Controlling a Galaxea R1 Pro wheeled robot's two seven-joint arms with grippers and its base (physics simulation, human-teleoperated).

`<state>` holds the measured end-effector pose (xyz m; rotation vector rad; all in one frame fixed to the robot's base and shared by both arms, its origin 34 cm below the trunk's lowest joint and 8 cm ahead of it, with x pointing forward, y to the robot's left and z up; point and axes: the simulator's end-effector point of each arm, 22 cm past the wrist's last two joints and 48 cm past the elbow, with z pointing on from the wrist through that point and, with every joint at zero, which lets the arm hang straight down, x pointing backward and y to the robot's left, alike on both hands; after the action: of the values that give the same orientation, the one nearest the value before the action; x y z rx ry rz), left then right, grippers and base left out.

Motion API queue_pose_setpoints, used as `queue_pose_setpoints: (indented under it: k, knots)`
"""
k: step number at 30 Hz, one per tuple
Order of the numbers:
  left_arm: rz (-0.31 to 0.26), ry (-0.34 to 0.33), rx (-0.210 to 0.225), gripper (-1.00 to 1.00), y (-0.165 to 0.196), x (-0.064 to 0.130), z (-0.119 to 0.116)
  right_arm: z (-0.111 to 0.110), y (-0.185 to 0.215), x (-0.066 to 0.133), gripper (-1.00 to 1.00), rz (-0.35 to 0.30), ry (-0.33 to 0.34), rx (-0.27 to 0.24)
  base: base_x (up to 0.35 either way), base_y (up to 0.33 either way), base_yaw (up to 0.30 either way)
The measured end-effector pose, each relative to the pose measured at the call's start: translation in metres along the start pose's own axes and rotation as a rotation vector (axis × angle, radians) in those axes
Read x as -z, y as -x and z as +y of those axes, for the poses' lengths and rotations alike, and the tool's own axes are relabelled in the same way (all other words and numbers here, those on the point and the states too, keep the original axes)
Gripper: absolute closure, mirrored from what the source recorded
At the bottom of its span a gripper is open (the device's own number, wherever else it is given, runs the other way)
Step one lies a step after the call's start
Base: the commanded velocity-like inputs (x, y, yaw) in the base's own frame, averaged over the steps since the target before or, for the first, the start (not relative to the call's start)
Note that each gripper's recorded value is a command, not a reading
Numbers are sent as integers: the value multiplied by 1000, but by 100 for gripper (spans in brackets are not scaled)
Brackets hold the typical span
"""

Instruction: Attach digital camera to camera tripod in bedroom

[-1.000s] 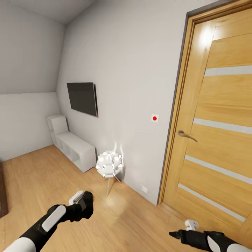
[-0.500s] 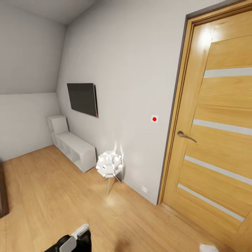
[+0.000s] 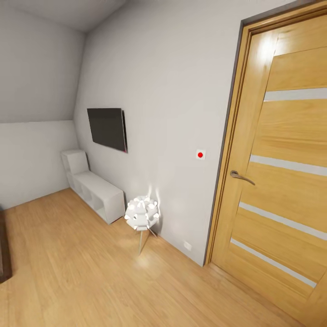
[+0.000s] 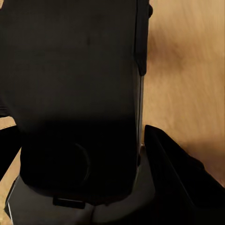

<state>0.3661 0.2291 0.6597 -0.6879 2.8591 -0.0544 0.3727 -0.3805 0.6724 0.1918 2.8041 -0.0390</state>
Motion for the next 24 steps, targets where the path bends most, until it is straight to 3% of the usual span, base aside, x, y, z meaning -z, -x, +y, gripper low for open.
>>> queue_pose_setpoints:
  k: [8, 14, 24]
  knots:
    - [60, 50, -2, 100, -59, -6, 38, 18, -28, -3, -100, 29, -15, 4, 0, 0, 0]
    - [52, 83, 3, 100, -83, -7, 63, 18, -48, -3, -100, 56, -19, 13, 0, 0, 0]
    - [44, 98, 3, 100, -88, -7, 75, 16, -51, -2, -100, 59, -24, 29, 0, 0, 0]
